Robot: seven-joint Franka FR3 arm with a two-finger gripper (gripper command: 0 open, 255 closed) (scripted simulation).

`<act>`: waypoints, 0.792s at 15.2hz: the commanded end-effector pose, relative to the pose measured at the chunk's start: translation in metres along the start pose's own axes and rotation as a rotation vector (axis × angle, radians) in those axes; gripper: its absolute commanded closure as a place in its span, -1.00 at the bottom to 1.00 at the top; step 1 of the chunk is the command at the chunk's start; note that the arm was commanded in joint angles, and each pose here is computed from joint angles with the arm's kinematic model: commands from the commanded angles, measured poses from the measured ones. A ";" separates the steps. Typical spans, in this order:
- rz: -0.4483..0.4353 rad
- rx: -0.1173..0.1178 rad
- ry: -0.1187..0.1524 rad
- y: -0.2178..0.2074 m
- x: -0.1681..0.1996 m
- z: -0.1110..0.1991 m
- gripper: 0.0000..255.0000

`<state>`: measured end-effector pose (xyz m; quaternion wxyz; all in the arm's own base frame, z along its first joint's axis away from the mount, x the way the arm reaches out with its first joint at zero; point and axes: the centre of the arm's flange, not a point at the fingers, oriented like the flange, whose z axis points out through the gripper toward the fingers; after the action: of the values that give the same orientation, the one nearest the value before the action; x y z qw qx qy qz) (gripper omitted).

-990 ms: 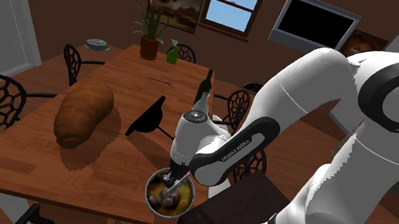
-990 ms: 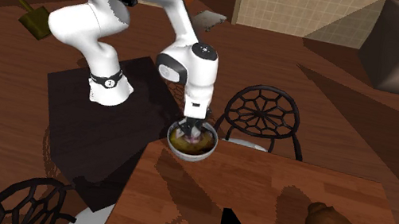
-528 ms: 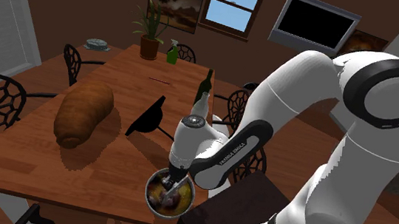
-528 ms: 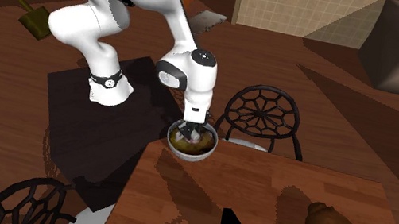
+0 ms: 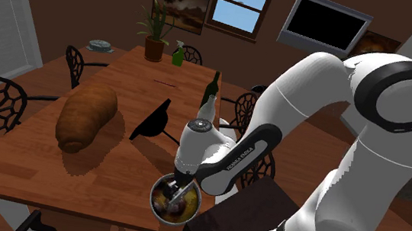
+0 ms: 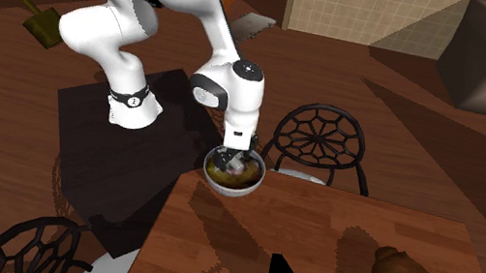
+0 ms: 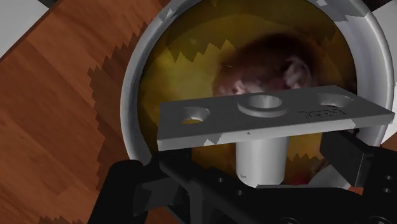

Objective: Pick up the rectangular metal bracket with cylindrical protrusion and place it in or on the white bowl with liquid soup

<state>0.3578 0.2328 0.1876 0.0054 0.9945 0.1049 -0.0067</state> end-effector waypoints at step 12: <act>0.000 0.000 0.000 0.000 0.000 -0.050 -1.00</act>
<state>0.3587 0.2336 0.2375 0.0054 0.9945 0.1049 -0.0067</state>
